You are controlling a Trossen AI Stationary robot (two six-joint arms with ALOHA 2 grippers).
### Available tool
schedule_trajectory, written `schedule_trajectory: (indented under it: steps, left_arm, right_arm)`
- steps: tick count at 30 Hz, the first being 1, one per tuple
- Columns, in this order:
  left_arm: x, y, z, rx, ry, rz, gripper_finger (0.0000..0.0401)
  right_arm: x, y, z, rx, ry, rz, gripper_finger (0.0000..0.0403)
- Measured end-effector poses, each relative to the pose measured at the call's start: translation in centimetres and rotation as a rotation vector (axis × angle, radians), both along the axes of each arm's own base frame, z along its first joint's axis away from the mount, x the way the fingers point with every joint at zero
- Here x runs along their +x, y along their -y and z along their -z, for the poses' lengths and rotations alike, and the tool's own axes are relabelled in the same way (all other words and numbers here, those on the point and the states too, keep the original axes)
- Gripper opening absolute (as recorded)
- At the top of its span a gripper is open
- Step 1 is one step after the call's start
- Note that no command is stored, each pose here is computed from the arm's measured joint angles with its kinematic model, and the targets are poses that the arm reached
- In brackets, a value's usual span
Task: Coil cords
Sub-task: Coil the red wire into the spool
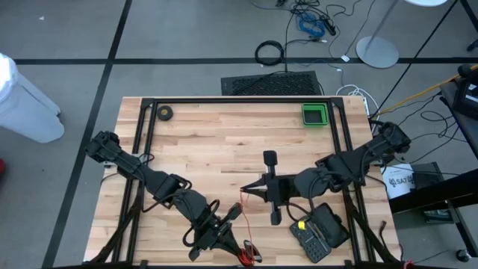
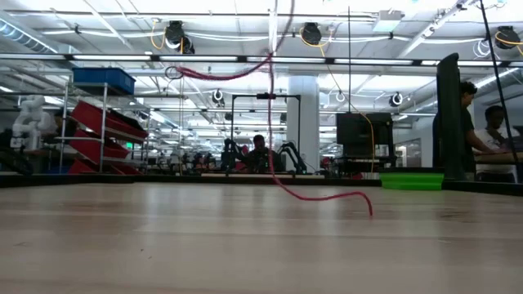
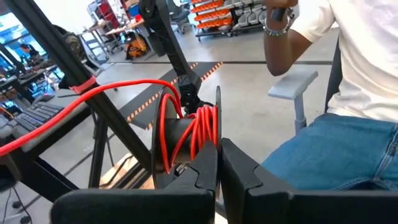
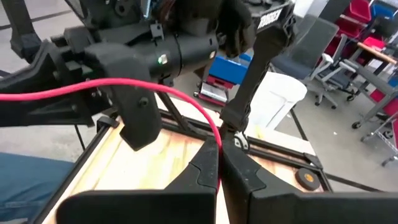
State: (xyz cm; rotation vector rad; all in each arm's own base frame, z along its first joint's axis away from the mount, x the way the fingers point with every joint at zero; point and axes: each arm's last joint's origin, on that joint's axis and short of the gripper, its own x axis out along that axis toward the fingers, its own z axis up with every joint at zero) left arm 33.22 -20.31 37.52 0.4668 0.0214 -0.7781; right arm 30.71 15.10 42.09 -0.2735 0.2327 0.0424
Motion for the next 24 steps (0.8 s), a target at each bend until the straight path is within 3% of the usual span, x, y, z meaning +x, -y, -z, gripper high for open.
schedule_trajectory:
  steps: [24]
  left_arm:
    - [-1.0,1.7,-0.4,0.017,0.072,0.065,0.0008]
  right_arm:
    - [3.3,-1.9,4.4,-0.008,-0.115,0.008,0.0]
